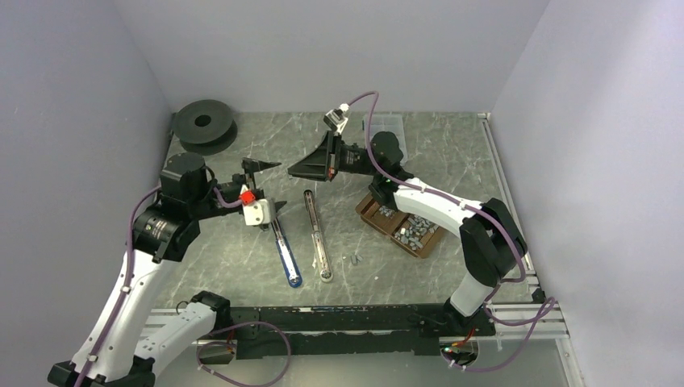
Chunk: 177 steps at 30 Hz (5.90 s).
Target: Load the staples into the stapler
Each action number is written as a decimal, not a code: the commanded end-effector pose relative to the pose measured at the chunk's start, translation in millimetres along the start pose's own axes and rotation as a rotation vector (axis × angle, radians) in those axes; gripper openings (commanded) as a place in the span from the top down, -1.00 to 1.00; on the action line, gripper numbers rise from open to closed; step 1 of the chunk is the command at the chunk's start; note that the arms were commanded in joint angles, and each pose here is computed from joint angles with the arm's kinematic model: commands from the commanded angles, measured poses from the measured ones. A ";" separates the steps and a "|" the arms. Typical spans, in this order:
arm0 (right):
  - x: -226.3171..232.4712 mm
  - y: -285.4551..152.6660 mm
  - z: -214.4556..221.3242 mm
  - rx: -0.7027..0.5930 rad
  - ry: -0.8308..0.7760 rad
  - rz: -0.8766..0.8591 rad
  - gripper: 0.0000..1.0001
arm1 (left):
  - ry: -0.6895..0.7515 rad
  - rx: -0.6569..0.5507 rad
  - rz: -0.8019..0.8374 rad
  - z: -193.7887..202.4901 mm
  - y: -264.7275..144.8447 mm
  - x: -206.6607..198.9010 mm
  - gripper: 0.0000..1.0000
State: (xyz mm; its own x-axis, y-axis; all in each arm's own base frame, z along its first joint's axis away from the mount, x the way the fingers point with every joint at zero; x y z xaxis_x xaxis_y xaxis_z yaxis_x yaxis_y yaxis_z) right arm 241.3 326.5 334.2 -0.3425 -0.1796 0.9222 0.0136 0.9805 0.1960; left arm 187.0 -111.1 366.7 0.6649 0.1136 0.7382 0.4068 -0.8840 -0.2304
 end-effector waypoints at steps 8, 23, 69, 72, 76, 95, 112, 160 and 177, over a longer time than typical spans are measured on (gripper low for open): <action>30.6 -3.0 3.2 -0.023 -0.029 -0.231 1.00 | -0.027 -0.033 -0.125 -11.9 -5.9 10.9 -0.68; 34.7 5.6 2.9 -0.002 -0.002 -0.276 1.00 | -0.057 -0.101 -0.124 -28.9 -9.3 17.3 -0.49; 37.4 5.2 12.5 -0.014 -0.035 -0.254 0.12 | -0.081 -0.129 0.014 -26.9 11.5 8.4 1.00; 40.3 -7.8 9.5 -0.032 -0.059 -0.236 -0.02 | -0.083 -0.127 0.063 -23.5 16.8 1.3 1.00; 43.6 -30.9 4.9 -0.058 -0.097 -0.177 -0.08 | -0.063 -0.113 0.137 -14.6 24.2 -15.1 1.00; 11.3 -163.1 3.5 -0.399 -0.283 0.779 -0.53 | 0.351 -0.293 0.670 -5.1 119.5 -111.5 1.00; -10.5 -211.3 32.3 -0.504 -0.231 1.053 -0.54 | 0.472 0.098 1.246 11.7 249.3 -230.4 1.00; -108.3 -137.1 215.9 -0.017 0.087 1.369 -0.43 | -0.439 0.712 0.077 48.5 23.5 -6.2 -0.99; -155.2 -125.5 211.3 -0.018 0.057 1.520 -0.28 | -0.854 0.852 -0.142 118.6 -15.6 12.3 -0.99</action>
State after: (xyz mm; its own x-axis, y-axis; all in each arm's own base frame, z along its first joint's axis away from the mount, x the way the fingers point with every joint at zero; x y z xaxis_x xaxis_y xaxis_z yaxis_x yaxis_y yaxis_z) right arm 84.0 244.1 94.2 0.0257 0.9659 0.2575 0.2731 0.2410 -0.9313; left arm 256.9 -48.0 302.1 0.6807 0.6779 0.2777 0.5719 -0.2549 -0.7797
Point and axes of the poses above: each gripper's point midway between its finger pads, its own y axis out along the fingers, its own x axis along the line the jaws close on, z = x × y, the point moved 8 cm from there along -y, back along the fingers, and after that the axes turned 3 degrees about y, right-handed, at the moved point
